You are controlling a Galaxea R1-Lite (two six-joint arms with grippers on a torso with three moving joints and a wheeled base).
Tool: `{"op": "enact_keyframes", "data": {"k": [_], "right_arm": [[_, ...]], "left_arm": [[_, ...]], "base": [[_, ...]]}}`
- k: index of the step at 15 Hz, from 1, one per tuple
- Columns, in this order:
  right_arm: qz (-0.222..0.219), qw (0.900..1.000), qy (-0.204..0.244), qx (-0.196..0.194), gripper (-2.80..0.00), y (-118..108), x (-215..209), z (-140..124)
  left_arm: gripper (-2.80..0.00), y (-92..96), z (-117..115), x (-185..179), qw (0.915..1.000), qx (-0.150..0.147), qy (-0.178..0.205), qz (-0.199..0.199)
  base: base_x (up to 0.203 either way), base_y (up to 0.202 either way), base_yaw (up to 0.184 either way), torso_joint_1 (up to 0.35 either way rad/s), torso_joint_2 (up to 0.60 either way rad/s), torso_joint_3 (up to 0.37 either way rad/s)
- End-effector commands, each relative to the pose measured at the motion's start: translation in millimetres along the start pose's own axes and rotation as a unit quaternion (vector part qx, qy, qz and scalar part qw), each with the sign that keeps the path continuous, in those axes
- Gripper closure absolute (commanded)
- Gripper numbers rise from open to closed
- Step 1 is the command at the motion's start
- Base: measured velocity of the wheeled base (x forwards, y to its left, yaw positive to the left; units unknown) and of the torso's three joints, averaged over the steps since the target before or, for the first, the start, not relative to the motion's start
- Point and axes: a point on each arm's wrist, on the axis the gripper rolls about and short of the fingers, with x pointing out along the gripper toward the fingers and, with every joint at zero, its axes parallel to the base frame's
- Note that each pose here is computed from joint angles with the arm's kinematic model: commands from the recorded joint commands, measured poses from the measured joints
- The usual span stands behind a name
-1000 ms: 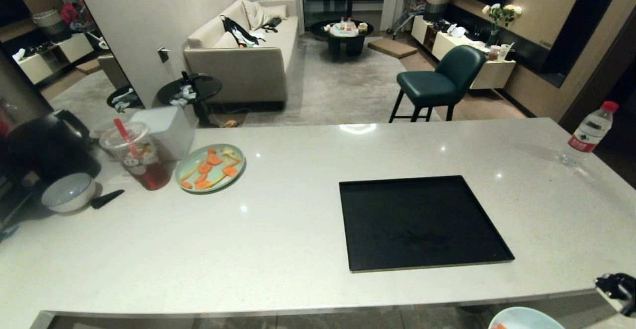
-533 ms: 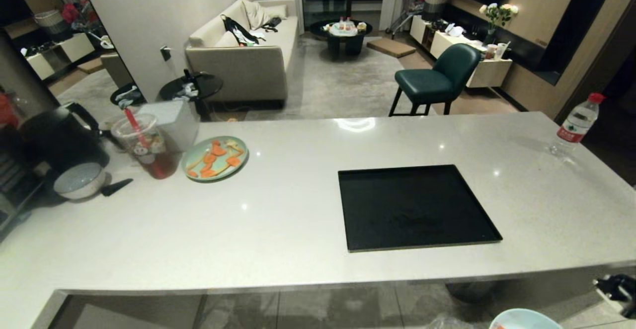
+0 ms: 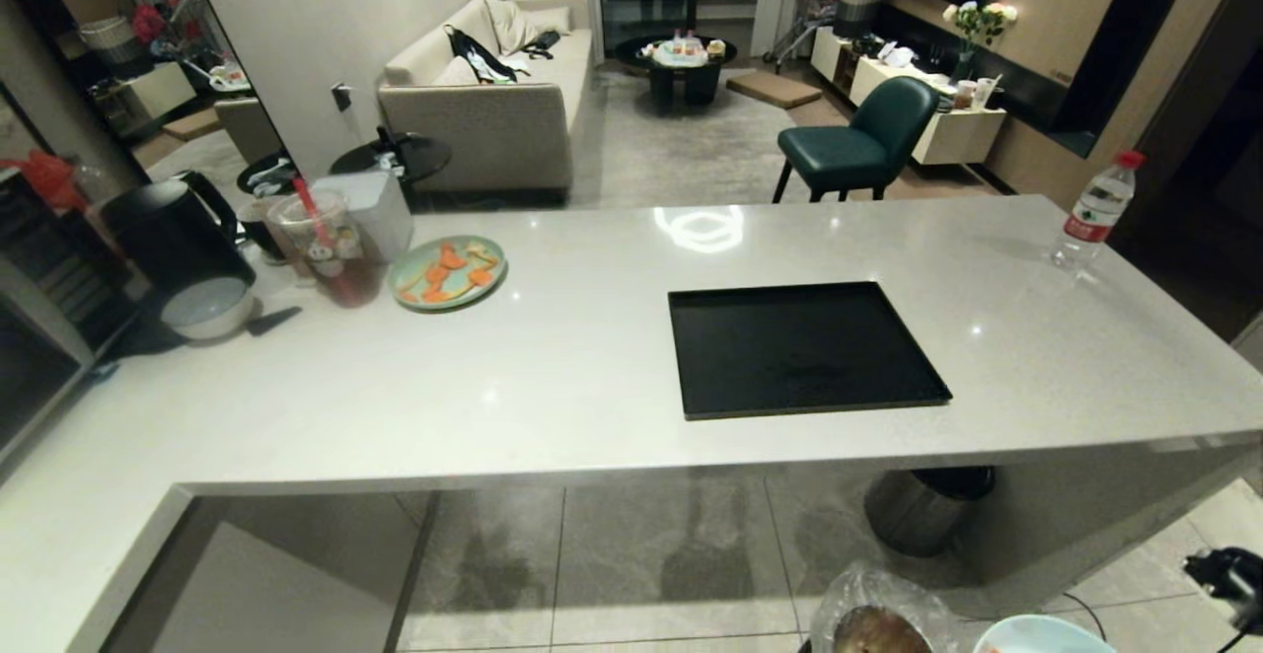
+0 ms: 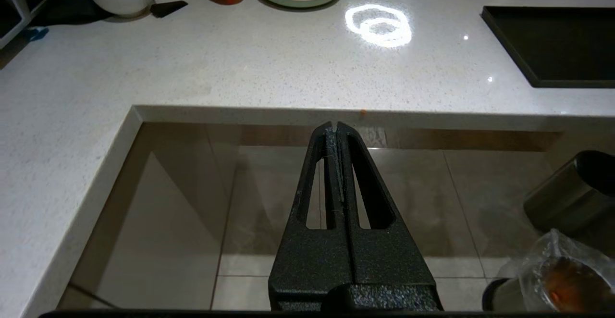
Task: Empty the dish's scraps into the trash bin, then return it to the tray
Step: Move the bowl over the trash can
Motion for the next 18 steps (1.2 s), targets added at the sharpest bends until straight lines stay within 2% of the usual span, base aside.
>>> {"op": "enact_keyframes", "data": {"k": [1,7,18], "right_arm": [[0.000,1.000,0.000,0.002,0.00,0.4,0.0,0.7],[0.001,1.000,-0.002,0.001,0.00,-0.2,-0.9,-0.4],[0.008,1.000,-0.007,0.002,0.00,0.4,-2.8,0.7]], "left_arm": [[0.00,0.0,0.1,0.1,1.0000,0.000,0.000,0.000],[0.00,0.0,0.1,0.1,1.0000,0.000,0.000,0.001],[0.00,0.0,0.1,0.1,1.0000,0.000,0.000,0.001]], "base": [[-0.197,0.000,0.000,0.002,0.00,0.005],[-0.180,0.000,-0.002,0.002,0.00,0.002],[0.000,0.000,0.000,0.000,0.00,0.000]]}}
